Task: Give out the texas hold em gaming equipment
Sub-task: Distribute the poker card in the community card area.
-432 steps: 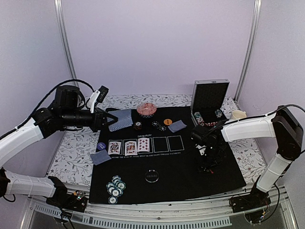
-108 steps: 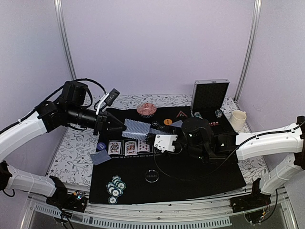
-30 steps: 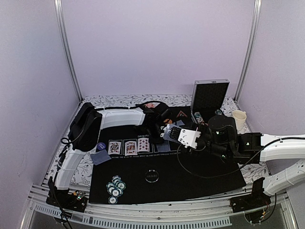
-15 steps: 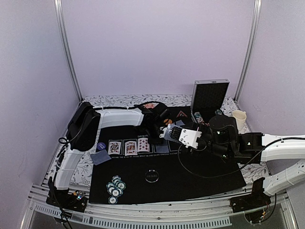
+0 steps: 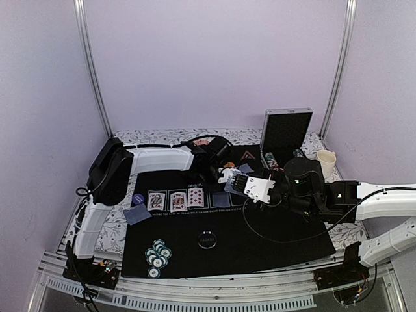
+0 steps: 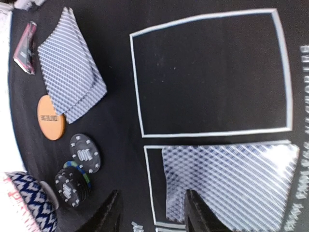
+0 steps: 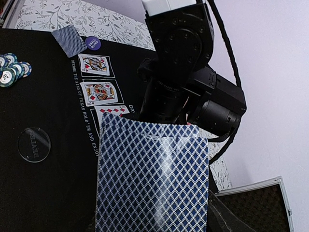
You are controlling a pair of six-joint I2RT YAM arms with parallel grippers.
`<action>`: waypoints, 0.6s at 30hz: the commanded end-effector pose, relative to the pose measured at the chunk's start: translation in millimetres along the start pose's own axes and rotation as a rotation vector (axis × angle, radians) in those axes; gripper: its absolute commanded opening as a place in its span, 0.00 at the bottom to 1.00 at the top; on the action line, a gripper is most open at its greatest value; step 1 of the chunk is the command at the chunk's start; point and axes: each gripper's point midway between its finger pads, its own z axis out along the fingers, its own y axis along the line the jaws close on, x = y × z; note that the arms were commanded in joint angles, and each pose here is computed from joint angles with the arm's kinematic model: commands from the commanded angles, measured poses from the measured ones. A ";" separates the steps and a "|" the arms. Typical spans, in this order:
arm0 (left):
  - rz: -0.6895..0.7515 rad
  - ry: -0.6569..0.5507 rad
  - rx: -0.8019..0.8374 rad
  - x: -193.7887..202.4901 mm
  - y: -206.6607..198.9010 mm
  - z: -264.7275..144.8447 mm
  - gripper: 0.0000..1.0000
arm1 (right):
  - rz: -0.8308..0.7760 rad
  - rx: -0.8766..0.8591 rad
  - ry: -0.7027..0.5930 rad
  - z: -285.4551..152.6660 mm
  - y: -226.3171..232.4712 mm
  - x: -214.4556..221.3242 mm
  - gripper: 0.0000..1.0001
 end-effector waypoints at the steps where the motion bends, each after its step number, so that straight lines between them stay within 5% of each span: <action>1: -0.057 -0.133 -0.051 -26.4 22.2 -57.5 0.48 | 0.039 0.044 -0.027 -8.2 -17.3 -11.5 0.59; 5: -0.226 -0.187 -0.100 -19.0 44.6 -87.2 0.66 | 0.045 0.037 -0.030 -9.1 -17.9 -13.2 0.59; 12: -0.794 -0.325 -0.075 9.4 97.4 -140.2 0.89 | 0.054 0.027 -0.036 -6.9 -15.7 -15.8 0.59; 18: -0.953 -0.859 0.147 -12.9 67.5 -251.8 0.98 | 0.055 0.024 -0.040 -4.4 -13.2 -15.9 0.59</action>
